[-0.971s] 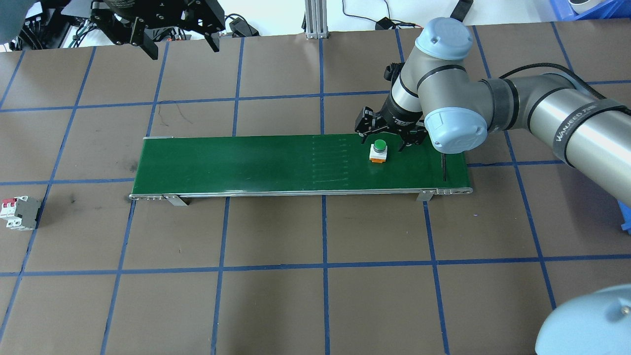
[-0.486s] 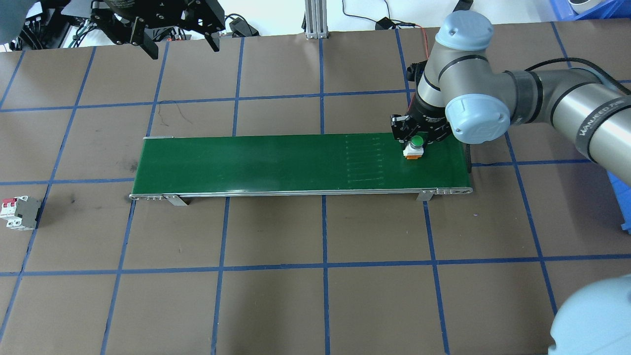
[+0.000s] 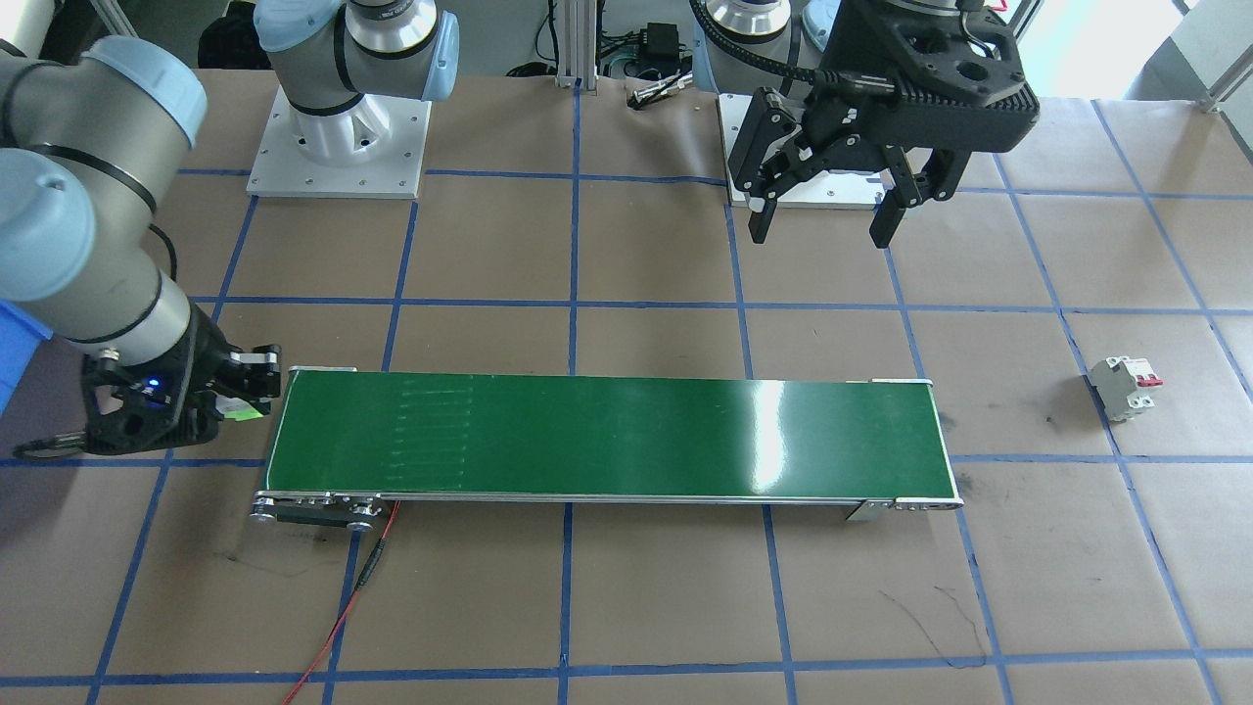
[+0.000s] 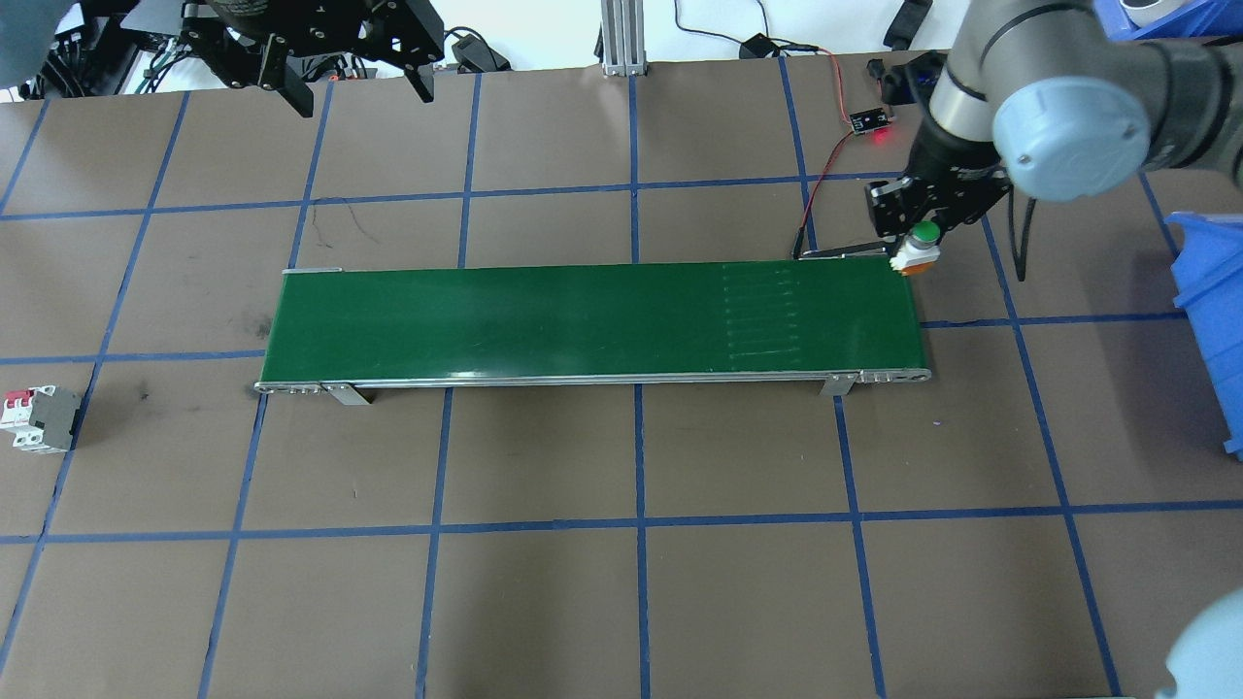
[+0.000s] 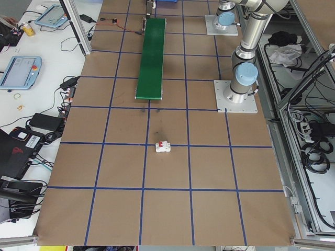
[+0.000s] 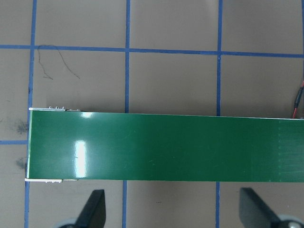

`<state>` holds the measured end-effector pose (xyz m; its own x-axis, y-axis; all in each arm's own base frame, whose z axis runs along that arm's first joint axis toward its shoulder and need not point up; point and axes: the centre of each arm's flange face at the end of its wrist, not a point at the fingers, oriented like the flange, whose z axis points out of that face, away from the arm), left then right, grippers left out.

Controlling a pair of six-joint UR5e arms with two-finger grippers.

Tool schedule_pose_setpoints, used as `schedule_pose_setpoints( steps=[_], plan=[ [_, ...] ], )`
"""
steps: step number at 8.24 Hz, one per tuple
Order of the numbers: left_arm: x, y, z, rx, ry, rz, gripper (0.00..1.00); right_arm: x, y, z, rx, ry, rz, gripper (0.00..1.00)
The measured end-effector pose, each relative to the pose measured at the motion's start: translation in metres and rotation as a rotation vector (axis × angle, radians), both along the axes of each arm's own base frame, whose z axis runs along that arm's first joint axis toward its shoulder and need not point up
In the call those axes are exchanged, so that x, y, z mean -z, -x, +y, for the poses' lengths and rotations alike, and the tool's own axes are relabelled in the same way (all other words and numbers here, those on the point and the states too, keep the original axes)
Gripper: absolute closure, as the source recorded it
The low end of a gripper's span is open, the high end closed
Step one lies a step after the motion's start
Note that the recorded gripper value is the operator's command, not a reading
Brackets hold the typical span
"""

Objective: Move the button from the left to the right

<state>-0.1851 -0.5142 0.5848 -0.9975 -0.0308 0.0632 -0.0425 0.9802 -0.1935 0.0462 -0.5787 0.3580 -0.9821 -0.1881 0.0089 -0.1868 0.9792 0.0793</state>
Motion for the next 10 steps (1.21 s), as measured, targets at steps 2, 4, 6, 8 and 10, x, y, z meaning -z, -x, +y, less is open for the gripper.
schedule_pose_setpoints(
  steps=[2,4,6,8,10],
  plan=[
    [0.000,0.000,0.000,0.000,0.000,0.000,0.00,-0.033,0.088,0.011,-0.232,-0.019,0.040,1.00],
    [0.000,0.000,0.000,0.000,0.000,0.000,0.00,-0.042,0.204,0.034,-0.430,-0.033,0.022,1.00],
    [-0.001,0.000,0.001,0.000,0.001,0.000,0.00,-0.041,0.315,0.065,-0.650,-0.012,0.037,1.00],
    [-0.001,0.000,0.001,0.000,0.002,0.000,0.00,-0.003,0.397,0.078,-0.872,0.007,0.048,0.98],
    [-0.001,0.000,0.001,-0.001,0.003,-0.001,0.00,0.061,0.440,0.071,-1.051,-0.005,0.034,0.91]
  ],
)
